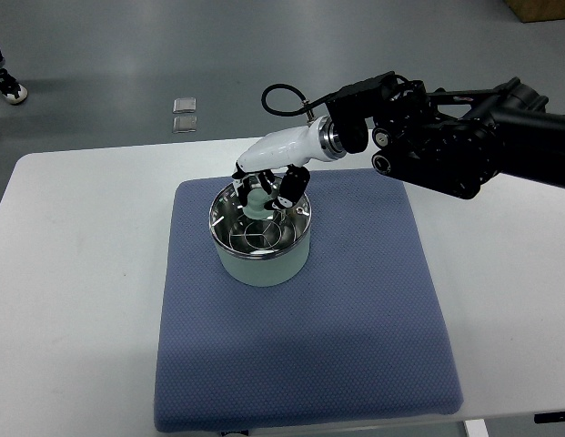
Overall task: Open lid and place right of pot
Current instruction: 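Lift the glass lid off the pot and carry it beside the pot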
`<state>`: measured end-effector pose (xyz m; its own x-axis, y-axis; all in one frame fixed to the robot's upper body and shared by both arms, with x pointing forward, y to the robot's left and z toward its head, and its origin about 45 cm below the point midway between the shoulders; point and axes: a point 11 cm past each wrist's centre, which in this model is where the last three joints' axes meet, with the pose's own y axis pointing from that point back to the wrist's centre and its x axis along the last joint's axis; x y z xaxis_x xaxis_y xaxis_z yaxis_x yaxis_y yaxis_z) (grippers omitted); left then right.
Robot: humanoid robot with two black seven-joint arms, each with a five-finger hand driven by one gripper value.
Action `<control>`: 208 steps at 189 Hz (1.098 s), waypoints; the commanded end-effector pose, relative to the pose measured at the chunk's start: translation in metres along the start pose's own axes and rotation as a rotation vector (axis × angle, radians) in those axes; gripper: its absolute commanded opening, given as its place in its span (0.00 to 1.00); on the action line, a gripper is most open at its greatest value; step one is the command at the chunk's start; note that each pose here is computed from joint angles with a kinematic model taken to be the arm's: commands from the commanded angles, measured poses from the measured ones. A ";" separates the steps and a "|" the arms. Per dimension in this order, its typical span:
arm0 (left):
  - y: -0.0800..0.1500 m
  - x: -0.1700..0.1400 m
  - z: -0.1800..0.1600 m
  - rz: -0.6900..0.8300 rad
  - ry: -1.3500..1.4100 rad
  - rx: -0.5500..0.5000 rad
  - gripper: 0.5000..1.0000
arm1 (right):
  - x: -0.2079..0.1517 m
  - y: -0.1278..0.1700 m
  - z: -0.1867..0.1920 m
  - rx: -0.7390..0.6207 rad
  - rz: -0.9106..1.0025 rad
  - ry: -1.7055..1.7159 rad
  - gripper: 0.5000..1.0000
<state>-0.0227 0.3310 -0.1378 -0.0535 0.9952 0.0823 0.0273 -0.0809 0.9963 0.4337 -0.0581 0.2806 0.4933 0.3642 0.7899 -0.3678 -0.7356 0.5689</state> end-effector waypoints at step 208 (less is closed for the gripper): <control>0.000 0.000 -0.001 0.000 0.000 0.001 1.00 | 0.036 0.043 -0.003 0.033 0.030 -0.034 0.00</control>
<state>-0.0227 0.3310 -0.1378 -0.0535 0.9952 0.0823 0.0273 -0.0810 0.9963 0.4312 -0.0632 0.3206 0.5185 0.3276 0.7899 -0.3419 -0.7672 0.5426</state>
